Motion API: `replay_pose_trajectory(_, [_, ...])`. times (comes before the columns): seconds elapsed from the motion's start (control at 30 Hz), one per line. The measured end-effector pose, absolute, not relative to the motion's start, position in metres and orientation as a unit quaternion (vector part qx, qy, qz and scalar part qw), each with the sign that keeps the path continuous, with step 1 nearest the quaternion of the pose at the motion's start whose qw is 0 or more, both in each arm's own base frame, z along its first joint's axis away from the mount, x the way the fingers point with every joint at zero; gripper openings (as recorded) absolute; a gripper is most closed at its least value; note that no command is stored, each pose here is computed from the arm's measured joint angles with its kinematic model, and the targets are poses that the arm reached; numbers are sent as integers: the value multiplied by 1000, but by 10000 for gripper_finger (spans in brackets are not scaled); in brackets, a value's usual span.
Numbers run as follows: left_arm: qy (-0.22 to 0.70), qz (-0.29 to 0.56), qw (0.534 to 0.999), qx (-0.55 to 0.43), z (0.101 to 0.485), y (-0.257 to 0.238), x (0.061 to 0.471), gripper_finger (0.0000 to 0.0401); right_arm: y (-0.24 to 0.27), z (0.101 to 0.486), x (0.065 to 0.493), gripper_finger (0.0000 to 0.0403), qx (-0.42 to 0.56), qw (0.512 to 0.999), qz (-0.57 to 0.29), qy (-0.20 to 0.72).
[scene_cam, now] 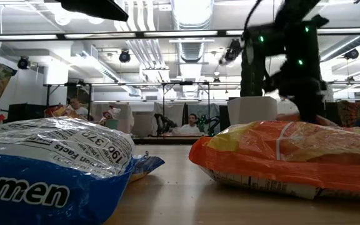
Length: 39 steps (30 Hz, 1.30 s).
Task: Sort Maruchan noodles
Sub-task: Put the top orange noodle pack into the red bin
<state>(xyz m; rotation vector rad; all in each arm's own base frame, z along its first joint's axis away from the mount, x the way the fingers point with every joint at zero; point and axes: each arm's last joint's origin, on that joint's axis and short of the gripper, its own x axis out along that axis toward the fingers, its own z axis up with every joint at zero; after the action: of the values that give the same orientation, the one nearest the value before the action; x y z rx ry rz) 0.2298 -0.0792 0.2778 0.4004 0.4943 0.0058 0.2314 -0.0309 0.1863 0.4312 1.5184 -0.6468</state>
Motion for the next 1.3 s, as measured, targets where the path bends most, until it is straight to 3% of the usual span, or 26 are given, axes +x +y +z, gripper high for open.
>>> replay_pose_trajectory(0.27, [241, 3, 951, 196, 278, -79, 230, 39, -15, 245, 254, 12, 196, 743, -190, 610])
replay_pose_trajectory(0.43, [239, 3, 951, 195, 278, -79, 230, 39, 7, 282, 262, 11, 245, 762, -61, 597])
replay_pose_trajectory(0.63, [238, 3, 952, 195, 279, -79, 230, 39, 45, 312, 262, 11, 370, 699, 89, 605])
replay_pose_trajectory(0.8, [238, 3, 951, 198, 279, -79, 230, 39, 84, 312, 247, 11, 405, 616, 119, 665])
replay_pose_trajectory(0.97, [238, 2, 950, 201, 279, -79, 230, 39, 124, 312, 232, 11, 405, 571, 122, 703])
replay_pose_trajectory(1.3, [239, 1, 949, 204, 278, -79, 230, 39, 168, 312, 214, 11, 411, 580, 62, 701])
